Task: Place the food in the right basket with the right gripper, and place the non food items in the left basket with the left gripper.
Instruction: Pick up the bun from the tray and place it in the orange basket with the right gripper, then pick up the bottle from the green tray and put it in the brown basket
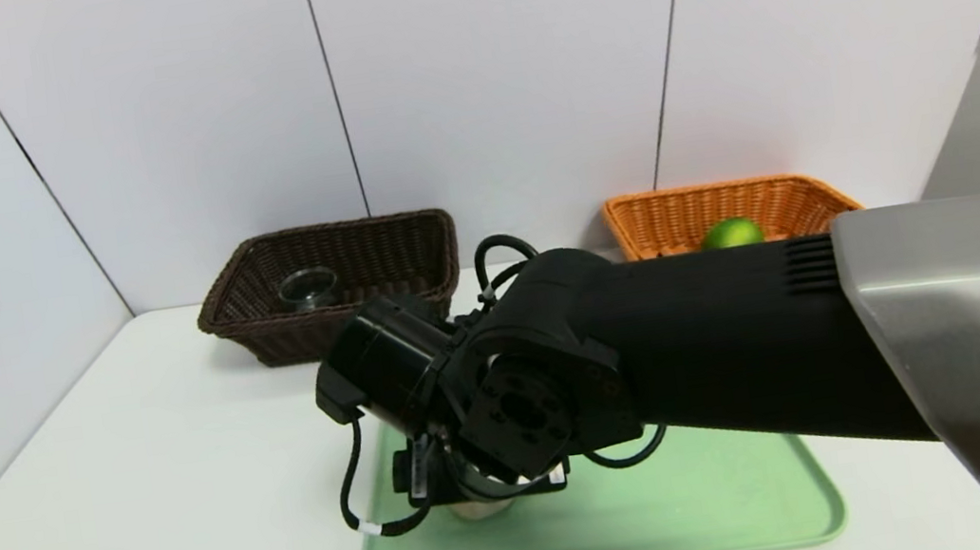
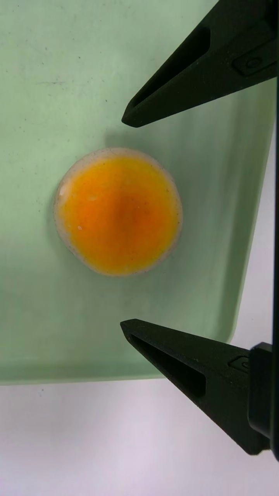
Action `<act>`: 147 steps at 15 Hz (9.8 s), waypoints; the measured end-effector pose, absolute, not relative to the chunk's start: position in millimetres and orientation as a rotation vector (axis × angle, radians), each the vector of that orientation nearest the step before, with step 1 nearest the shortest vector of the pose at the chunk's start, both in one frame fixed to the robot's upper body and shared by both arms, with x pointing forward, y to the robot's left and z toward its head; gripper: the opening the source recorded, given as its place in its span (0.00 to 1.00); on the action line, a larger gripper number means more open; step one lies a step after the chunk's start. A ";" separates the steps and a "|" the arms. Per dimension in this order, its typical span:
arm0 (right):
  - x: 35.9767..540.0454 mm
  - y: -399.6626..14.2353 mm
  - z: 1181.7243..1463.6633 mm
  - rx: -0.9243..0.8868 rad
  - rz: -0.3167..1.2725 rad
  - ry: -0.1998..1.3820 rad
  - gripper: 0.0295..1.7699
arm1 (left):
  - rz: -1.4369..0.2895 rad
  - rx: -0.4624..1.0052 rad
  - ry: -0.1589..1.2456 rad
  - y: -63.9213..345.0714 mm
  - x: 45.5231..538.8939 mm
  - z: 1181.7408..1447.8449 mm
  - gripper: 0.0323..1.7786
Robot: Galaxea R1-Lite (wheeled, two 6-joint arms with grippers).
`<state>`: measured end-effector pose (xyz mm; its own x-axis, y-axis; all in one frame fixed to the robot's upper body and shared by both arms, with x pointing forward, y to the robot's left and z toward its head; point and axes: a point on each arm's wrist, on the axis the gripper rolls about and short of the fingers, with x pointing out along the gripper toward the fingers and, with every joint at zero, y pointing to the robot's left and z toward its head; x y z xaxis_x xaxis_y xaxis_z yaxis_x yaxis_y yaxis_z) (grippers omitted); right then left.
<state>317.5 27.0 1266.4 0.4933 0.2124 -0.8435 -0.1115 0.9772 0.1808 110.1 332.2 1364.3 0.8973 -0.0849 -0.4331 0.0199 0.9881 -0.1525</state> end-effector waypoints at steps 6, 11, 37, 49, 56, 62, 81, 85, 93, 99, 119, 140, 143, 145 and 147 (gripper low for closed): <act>319.7 28.6 1260.0 0.046 0.197 1.018 0.61 | -0.056 -0.148 0.446 332.1 110.1 1366.2 0.95; 319.4 27.4 1262.4 0.047 0.197 1.016 0.02 | -0.056 -0.148 0.444 332.2 110.0 1366.7 0.95; 362.3 -200.1 1471.0 0.327 0.198 0.448 0.02 | -0.068 -0.122 0.453 332.7 107.3 1363.1 0.95; 500.6 -326.2 1363.8 0.352 -0.274 0.583 0.02 | -0.067 -0.123 0.452 332.8 107.3 1363.2 0.95; 523.3 -341.5 1327.7 0.354 -0.323 0.646 0.02 | -0.066 -0.122 0.455 332.8 107.3 1362.6 0.95; 528.7 -341.9 1315.9 0.347 -0.329 0.676 0.02 | -0.066 -0.122 0.455 332.8 107.3 1362.8 0.95; 515.9 -337.3 1339.5 0.336 -0.305 0.635 0.84 | -0.066 -0.125 0.446 332.5 108.4 1364.7 0.95; 466.2 -320.2 1392.8 0.320 -0.236 0.614 0.89 | -0.096 -0.140 0.440 328.3 121.0 1376.3 0.95; 331.3 -284.1 1457.4 0.333 0.097 0.584 0.94 | -0.471 -0.187 0.419 295.5 175.8 1387.6 0.95; 213.8 -306.7 1406.3 0.146 0.136 0.642 0.95 | -0.551 -0.101 0.493 203.4 232.3 1354.5 0.95; 239.6 -311.3 1373.7 0.069 0.104 0.156 0.96 | -0.434 0.026 0.276 36.1 340.7 1234.7 0.95; 241.0 -311.2 1369.6 0.068 0.118 0.174 0.96 | -0.397 -0.034 0.216 27.1 380.2 1231.3 0.95; 240.4 -311.3 1369.4 0.068 0.119 0.174 0.96 | -0.411 -0.032 0.223 26.7 381.1 1228.8 0.95; 239.8 -311.4 1369.2 0.067 0.119 0.173 0.96 | -0.414 -0.031 0.224 27.2 382.4 1227.8 0.95; 239.1 -311.5 1369.3 0.067 0.120 0.172 0.96 | -0.410 -0.030 0.227 28.8 384.9 1226.7 0.95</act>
<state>239.1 -311.5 1369.3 0.9780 0.1246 -0.1671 -0.1132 0.9906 0.0766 384.9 28.8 1226.7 0.8923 -0.3985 -0.2123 0.3918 0.9170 -0.0748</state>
